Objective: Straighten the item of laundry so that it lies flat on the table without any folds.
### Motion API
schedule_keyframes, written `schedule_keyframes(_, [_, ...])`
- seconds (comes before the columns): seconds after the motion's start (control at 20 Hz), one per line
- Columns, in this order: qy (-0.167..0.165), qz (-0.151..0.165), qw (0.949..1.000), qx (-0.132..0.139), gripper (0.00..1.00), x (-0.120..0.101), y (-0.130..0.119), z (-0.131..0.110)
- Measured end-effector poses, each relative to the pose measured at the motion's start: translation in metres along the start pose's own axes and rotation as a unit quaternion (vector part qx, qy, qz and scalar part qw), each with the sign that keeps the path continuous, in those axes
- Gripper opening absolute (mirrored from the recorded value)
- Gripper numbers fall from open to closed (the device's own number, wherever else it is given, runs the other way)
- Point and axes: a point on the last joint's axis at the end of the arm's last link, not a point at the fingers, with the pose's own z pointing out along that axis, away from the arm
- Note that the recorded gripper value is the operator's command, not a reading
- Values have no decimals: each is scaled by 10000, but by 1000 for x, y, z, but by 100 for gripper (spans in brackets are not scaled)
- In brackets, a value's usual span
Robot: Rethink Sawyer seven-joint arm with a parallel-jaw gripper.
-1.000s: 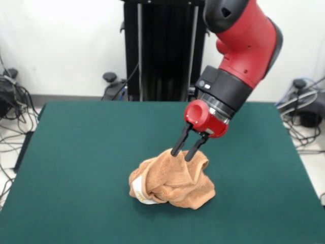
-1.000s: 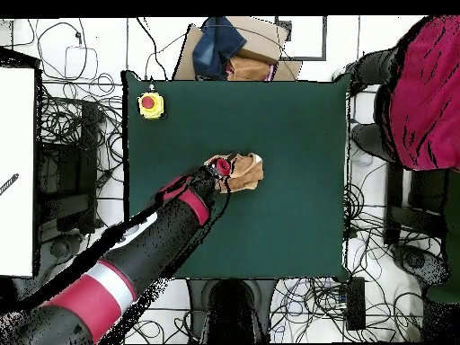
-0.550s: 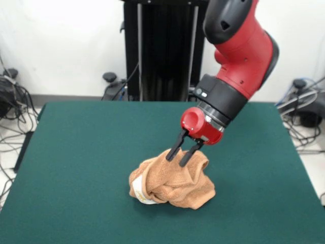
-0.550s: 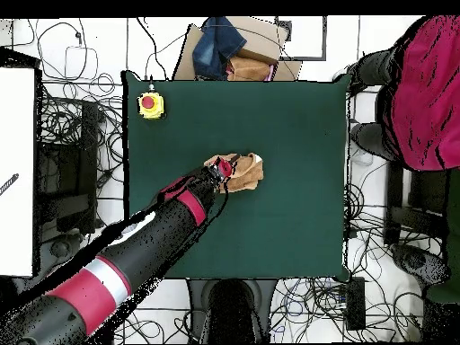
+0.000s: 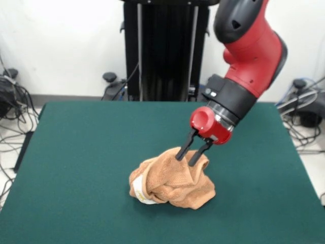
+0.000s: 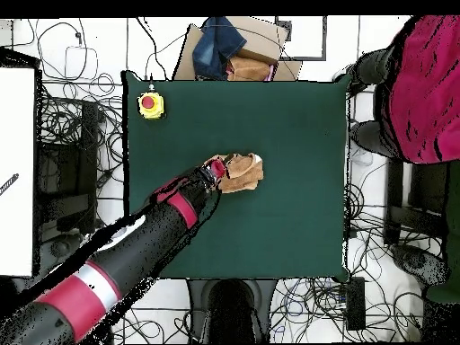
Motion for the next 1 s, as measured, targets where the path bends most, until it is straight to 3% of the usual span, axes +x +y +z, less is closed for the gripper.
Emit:
schedule_keyframes(0.5, [-184, 314, 9993, 74, 100, -19, -36, -27])
schedule_keyframes(1.0, [-198, 261, 9994, 99, 100, -16, -30, -23])
